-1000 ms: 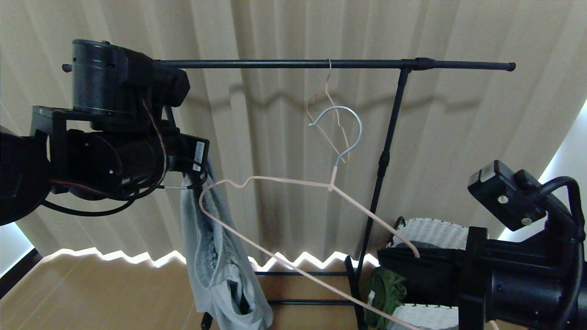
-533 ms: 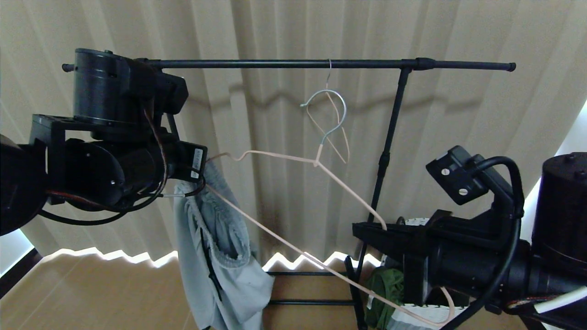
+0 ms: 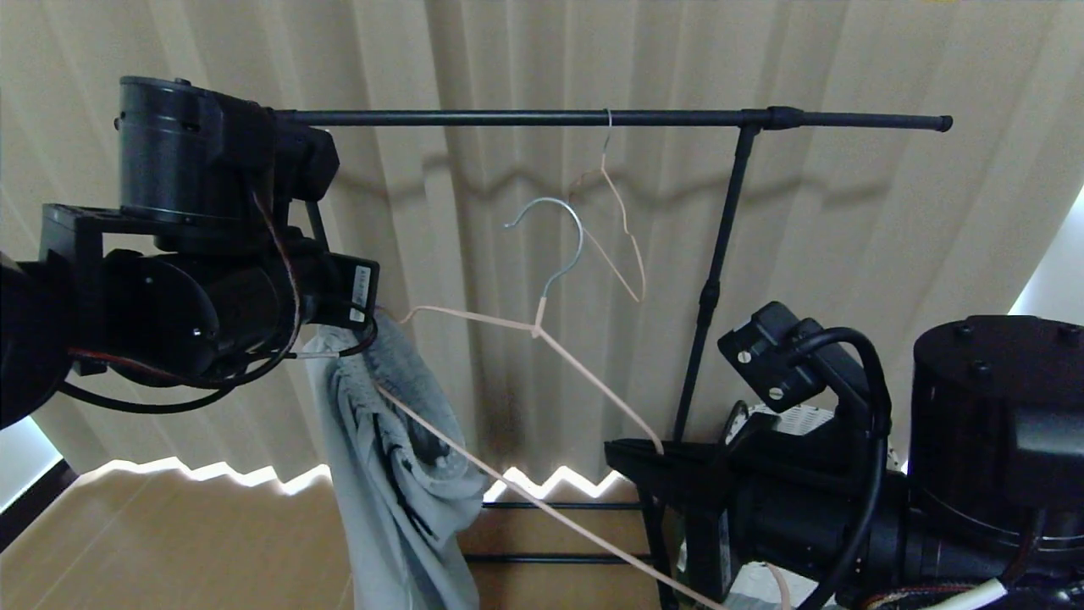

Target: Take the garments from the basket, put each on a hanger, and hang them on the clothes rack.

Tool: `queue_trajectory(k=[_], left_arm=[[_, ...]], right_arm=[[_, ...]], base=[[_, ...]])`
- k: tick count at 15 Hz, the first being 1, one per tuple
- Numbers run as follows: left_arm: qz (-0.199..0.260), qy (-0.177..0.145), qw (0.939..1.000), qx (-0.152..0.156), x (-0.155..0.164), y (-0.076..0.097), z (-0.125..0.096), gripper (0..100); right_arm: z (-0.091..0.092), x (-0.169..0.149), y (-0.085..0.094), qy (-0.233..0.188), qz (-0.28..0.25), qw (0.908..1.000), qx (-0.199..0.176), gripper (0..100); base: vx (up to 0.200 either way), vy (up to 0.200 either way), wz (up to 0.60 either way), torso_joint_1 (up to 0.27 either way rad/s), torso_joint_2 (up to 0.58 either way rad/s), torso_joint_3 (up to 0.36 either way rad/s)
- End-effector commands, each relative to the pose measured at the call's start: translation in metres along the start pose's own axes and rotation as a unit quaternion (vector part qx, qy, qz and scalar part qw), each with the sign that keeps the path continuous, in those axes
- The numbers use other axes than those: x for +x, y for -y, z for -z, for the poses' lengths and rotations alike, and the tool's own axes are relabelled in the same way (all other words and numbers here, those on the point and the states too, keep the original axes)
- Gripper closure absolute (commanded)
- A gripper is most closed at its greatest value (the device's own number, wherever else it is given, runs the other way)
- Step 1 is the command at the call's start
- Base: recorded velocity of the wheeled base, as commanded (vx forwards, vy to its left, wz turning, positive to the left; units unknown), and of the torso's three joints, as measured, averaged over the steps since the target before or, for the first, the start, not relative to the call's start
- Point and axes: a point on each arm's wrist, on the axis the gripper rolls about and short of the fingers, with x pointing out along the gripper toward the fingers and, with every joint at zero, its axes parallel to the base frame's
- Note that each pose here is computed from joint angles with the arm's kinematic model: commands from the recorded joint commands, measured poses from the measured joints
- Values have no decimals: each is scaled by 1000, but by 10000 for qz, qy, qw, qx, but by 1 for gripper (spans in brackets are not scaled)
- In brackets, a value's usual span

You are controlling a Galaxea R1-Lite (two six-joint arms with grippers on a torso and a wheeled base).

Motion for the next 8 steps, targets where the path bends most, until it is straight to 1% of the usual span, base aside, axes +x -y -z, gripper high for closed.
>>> queue_trajectory(k=[1, 3, 5, 8], left_arm=[[-30, 58, 10000, -48, -2, -3, -3, 100], [-53, -21, 10000, -12, -2, -5, 2, 100], [-54, -8, 10000, -20, -3, -6, 2, 100], [-38, 64, 10000, -52, -10, -8, 0, 100]], right_arm=[[3, 3, -2, -70, -25, 10000, -16, 100], [0, 4, -2, 201, -76, 9998, 15, 100], [-2, 5, -2, 313, -100, 9995, 21, 100], [1, 17, 1, 188, 3, 9998, 35, 100]], base=[[0, 0, 0, 0, 0, 0], [0, 0, 0, 0, 0, 0], [0, 0, 0, 0, 0, 0], [0, 0, 0, 0, 0, 0]])
